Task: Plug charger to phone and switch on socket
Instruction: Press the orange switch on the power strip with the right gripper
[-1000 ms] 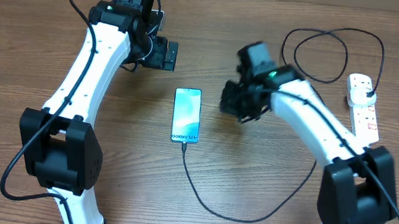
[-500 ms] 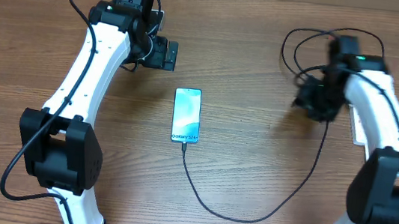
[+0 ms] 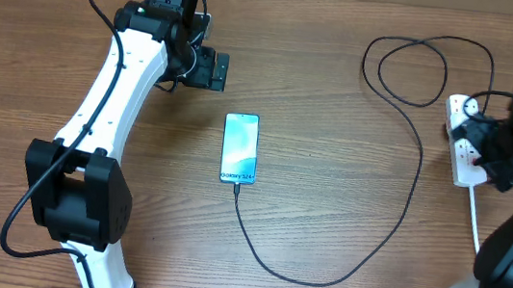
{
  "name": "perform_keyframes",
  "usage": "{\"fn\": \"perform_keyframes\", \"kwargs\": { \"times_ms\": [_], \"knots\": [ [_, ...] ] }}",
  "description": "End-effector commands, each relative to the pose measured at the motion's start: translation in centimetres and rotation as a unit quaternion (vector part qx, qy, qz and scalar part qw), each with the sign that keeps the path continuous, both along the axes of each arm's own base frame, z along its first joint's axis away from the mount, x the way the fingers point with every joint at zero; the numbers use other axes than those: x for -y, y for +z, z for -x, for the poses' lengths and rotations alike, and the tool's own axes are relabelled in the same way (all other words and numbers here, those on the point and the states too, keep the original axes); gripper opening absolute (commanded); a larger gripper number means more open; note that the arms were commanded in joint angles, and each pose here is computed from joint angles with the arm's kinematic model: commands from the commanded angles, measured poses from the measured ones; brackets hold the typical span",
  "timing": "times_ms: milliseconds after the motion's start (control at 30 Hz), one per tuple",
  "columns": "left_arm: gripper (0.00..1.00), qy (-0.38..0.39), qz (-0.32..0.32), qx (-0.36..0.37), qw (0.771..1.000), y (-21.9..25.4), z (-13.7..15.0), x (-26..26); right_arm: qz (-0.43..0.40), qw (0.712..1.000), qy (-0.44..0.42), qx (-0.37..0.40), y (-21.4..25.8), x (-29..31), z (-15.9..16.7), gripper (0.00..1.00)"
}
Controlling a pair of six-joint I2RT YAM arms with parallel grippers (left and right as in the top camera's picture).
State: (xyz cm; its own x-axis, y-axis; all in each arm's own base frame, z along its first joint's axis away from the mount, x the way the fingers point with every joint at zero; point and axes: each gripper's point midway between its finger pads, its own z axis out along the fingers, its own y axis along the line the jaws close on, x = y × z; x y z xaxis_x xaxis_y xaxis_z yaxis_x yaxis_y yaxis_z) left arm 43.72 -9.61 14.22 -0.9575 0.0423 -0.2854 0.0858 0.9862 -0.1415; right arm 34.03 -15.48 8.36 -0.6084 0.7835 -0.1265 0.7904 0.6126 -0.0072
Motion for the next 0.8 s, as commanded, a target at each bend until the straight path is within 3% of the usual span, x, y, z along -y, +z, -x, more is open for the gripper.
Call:
{"fn": "perform_keyframes", "kwargs": {
  "times_ms": [0,400,767],
  "knots": [
    [1.0,0.01,-0.003,0.001,1.0,0.1,-0.1,-0.5,0.026,0.999,-0.032,0.016,0.8,2.8,0.1,1.0],
    [0.99,0.011,-0.003,0.001,1.0,0.1,-0.1,-0.5,0.059,0.993,-0.057,0.085,1.6,6.2,-2.1,1.0],
    [1.0,0.01,-0.003,0.001,1.0,0.1,-0.1,-0.5,0.082,0.991,-0.06,0.086,-0.3,6.8,-1.9,1.0]
  ]
}}
